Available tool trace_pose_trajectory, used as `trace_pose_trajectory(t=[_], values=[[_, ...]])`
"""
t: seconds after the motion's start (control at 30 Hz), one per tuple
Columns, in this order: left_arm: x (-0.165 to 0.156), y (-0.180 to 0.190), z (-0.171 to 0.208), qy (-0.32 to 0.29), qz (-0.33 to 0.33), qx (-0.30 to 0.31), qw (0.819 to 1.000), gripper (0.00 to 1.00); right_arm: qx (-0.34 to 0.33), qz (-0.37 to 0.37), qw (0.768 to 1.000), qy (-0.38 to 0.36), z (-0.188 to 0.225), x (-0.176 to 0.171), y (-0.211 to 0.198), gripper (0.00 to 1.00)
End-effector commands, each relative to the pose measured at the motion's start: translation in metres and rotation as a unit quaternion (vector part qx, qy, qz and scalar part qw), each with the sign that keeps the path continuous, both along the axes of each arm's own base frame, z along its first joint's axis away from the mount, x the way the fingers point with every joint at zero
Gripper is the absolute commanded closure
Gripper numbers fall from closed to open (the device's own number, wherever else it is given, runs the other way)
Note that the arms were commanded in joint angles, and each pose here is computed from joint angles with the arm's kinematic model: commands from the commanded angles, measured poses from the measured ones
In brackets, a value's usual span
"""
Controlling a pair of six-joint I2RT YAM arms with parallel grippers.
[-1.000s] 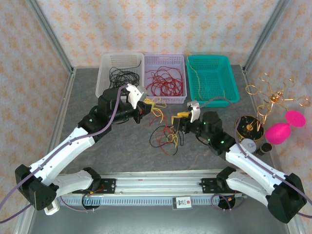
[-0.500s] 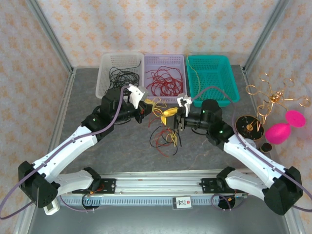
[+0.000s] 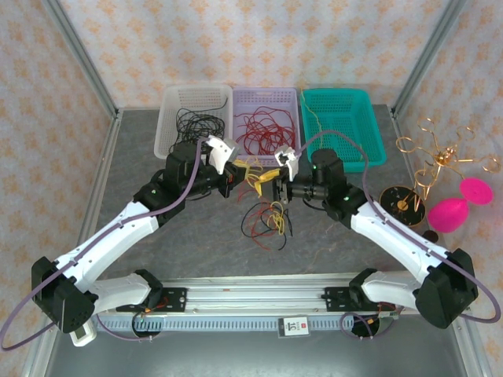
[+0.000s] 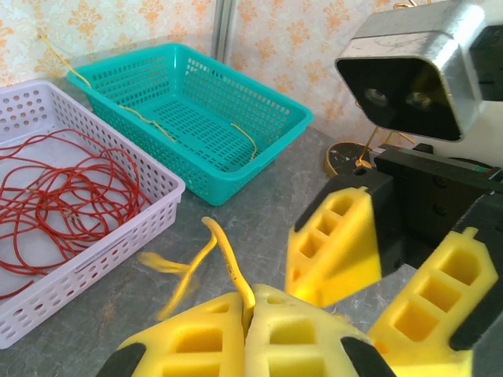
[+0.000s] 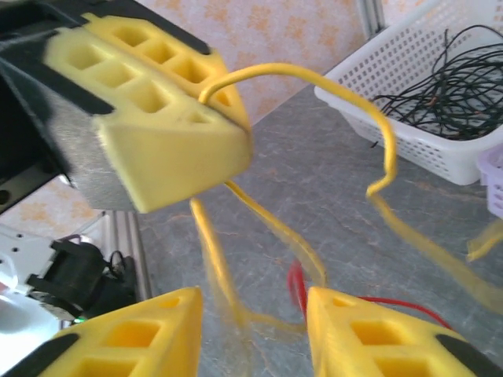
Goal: Untangle the cables
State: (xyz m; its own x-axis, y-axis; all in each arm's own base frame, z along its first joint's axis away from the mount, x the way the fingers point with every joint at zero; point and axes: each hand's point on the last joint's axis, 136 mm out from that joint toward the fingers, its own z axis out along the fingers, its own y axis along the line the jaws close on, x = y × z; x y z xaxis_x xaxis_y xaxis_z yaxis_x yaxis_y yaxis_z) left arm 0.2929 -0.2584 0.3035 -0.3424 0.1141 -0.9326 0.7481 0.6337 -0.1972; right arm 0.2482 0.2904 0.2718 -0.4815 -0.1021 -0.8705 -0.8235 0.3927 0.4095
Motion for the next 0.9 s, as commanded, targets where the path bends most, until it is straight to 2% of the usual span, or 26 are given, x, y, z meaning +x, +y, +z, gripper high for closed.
trace_pose_trajectory(t=[0.0,0.1,0.2,0.3,0.4,0.6,0.87], values=[[-0.001,-0.005,0.019,-0.021,-0.009,-0.015,1.000,1.00,-0.013,-0.027,0.999,-0.030,0.009,0.013,-0.002,0.57],[-0.001,-0.005,0.019,-0.021,-0.009,-0.015,1.000,1.00,-0.027,-0.058,0.997,-0.035,0.007,0.023,-0.007,0.57],[-0.001,-0.005,0.019,-0.020,-0.009,-0.015,1.000,1.00,-0.024,-0.054,0.997,-0.039,0.010,0.022,-0.006,0.58],[0.000,-0.005,0.017,-0.019,-0.010,-0.012,1.000,1.00,-0.026,-0.050,0.998,-0.035,0.006,0.026,-0.002,0.68],[0.005,-0.004,0.015,-0.017,0.001,-0.007,1.000,1.00,-0.018,-0.041,0.998,-0.043,0.012,0.024,0.000,0.82],[0.048,0.027,0.013,-0.016,0.135,0.013,0.991,1.00,-0.042,-0.100,0.992,-0.071,0.019,0.030,-0.021,1.00],[0.094,0.063,0.017,-0.002,0.243,-0.021,0.970,1.00,-0.073,-0.214,0.972,-0.068,0.006,0.028,-0.070,1.00]])
